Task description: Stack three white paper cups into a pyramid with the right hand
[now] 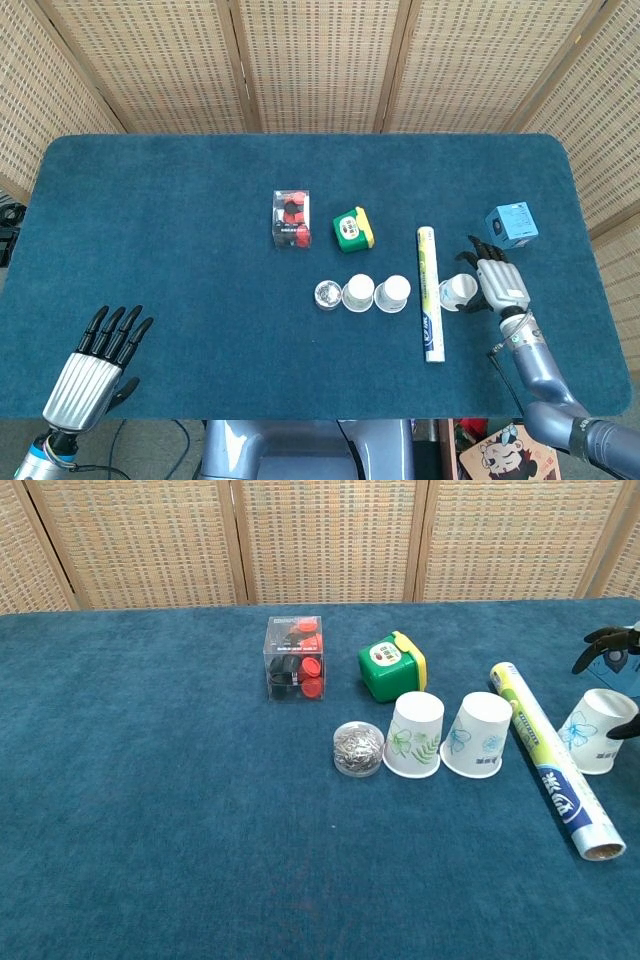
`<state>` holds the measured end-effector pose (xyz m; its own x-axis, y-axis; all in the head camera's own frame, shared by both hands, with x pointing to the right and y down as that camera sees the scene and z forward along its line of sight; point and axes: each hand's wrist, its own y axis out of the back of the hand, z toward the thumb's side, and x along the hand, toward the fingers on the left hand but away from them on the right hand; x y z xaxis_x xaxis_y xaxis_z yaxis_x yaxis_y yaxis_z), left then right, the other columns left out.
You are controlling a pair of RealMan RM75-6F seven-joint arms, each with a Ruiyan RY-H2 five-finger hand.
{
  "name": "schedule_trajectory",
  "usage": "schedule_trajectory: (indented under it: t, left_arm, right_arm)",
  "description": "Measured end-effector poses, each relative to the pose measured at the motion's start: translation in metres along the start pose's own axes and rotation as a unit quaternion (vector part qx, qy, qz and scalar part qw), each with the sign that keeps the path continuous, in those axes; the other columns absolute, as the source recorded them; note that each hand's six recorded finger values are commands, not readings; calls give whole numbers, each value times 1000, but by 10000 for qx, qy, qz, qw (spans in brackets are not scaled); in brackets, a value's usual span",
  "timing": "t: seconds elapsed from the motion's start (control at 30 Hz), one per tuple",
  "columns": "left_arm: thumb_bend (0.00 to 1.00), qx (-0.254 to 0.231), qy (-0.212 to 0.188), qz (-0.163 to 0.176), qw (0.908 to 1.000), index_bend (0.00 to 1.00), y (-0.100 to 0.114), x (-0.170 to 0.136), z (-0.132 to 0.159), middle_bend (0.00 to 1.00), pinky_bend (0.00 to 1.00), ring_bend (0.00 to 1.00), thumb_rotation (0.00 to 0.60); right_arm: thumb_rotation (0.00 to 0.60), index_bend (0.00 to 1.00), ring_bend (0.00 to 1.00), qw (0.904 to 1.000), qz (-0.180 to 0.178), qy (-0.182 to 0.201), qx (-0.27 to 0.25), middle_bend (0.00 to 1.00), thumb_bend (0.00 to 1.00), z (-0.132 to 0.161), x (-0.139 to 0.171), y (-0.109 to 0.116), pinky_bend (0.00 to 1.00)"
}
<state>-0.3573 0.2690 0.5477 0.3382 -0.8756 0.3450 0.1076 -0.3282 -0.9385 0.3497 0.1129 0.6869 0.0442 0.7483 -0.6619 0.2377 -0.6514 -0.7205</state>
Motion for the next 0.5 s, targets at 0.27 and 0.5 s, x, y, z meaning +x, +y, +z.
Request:
schedule_trajectory:
  t: [0.27, 0.5]
  left_arm:
    - [207, 4, -14, 3, 10000, 0, 0, 0, 1, 0, 0, 0, 600]
    - [206, 0, -12, -6, 10000, 0, -1, 0, 1, 0, 0, 0, 600]
  right_arm:
    - [600, 349, 0, 10000, -28, -75, -15, 0, 131, -4, -9, -5, 0]
    - [600, 451, 0, 9999, -114, -56, -20, 0, 131, -4, -9, -6, 0]
